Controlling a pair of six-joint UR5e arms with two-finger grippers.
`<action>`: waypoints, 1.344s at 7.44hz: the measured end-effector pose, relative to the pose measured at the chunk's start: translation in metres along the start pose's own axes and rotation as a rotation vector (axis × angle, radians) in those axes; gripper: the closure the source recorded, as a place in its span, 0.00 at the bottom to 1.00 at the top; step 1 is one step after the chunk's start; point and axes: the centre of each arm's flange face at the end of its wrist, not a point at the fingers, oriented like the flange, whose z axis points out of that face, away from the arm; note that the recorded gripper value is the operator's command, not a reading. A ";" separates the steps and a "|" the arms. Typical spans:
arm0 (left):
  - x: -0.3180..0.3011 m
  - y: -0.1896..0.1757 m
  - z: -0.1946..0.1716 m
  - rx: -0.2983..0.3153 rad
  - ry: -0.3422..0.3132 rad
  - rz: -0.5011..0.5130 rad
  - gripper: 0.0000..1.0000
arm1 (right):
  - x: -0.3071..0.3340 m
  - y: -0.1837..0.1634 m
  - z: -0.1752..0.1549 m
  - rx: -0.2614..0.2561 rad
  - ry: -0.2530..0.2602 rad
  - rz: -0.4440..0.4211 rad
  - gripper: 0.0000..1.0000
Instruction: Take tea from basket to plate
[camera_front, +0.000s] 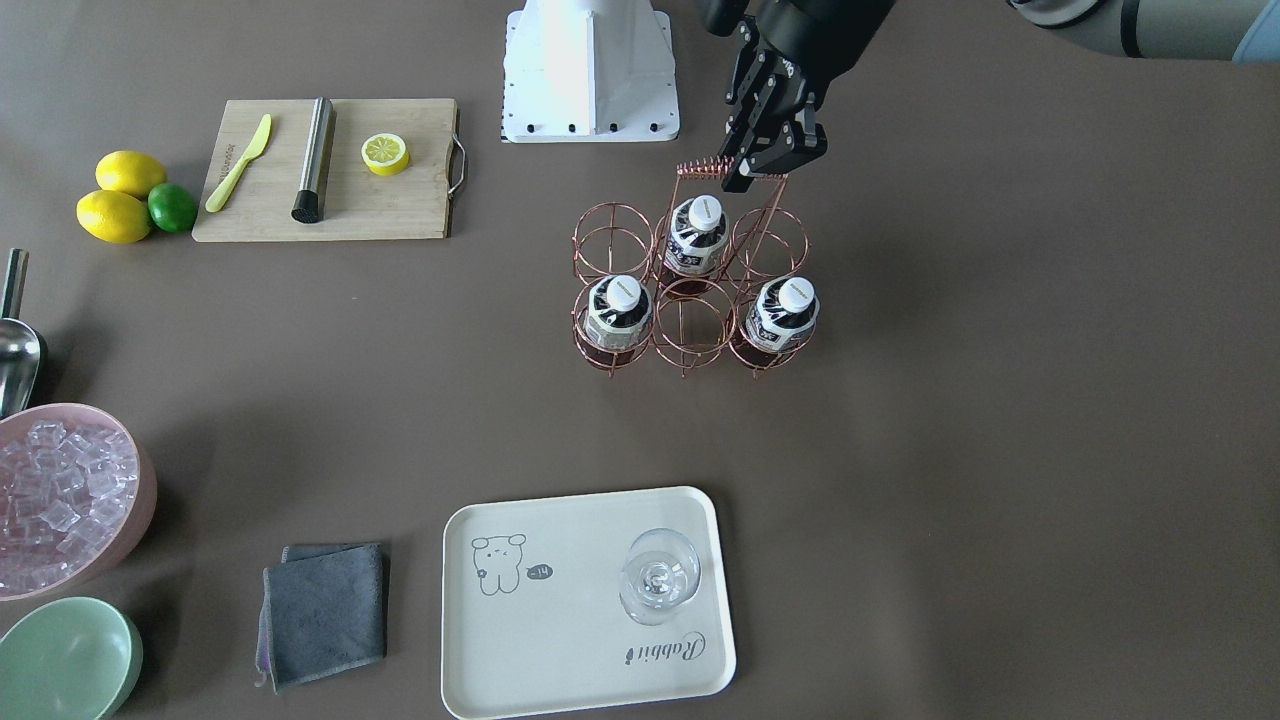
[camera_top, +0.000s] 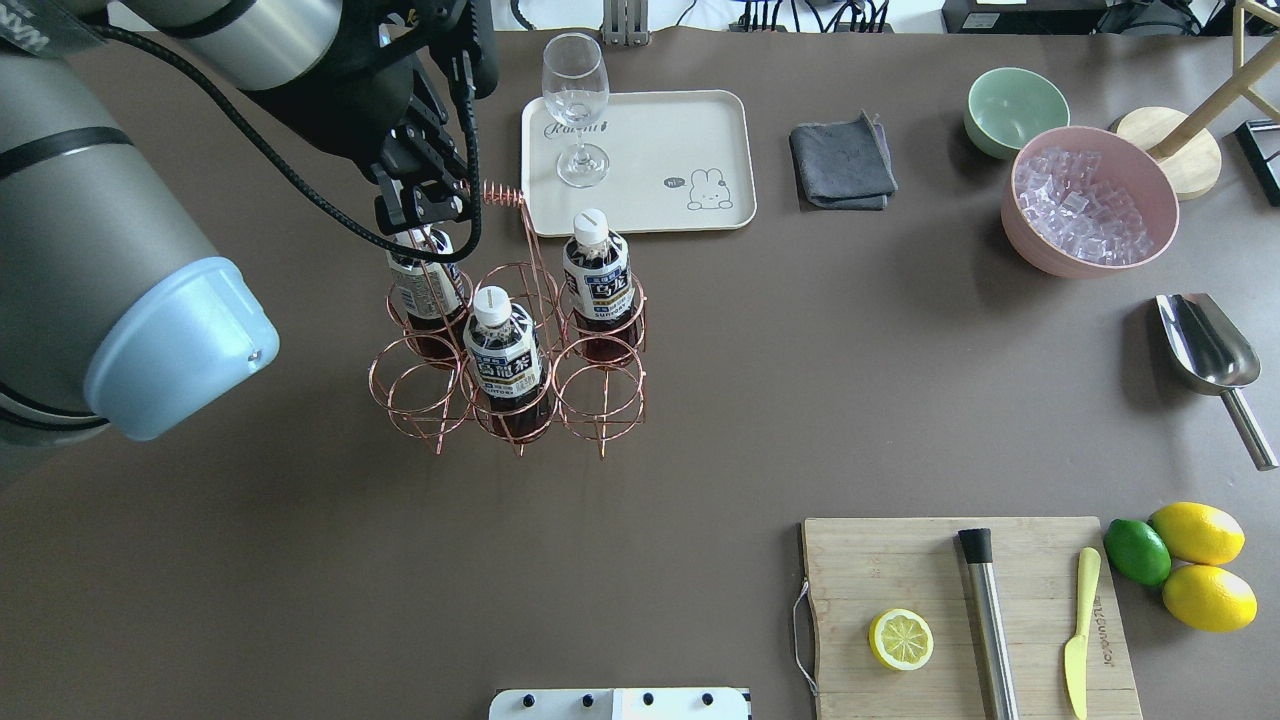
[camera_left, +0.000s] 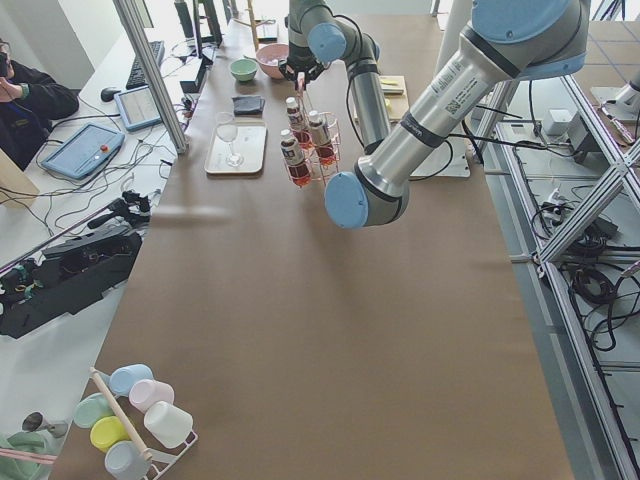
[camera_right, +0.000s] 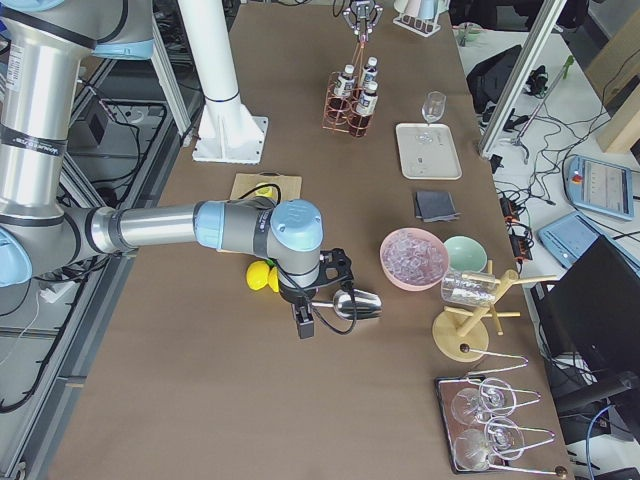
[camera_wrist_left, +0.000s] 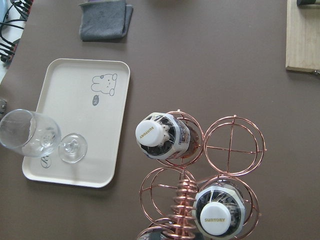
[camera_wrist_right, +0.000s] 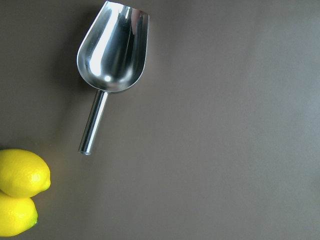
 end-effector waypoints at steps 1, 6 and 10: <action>0.015 -0.011 0.010 0.005 0.019 -0.012 1.00 | -0.017 -0.010 0.004 -0.022 0.012 -0.058 0.00; 0.062 -0.040 0.042 0.010 0.085 -0.066 1.00 | -0.040 -0.107 -0.008 -0.004 -0.130 0.196 0.00; 0.085 -0.066 0.050 0.025 0.100 -0.085 1.00 | -0.174 -0.216 -0.017 -0.070 -0.224 0.490 0.00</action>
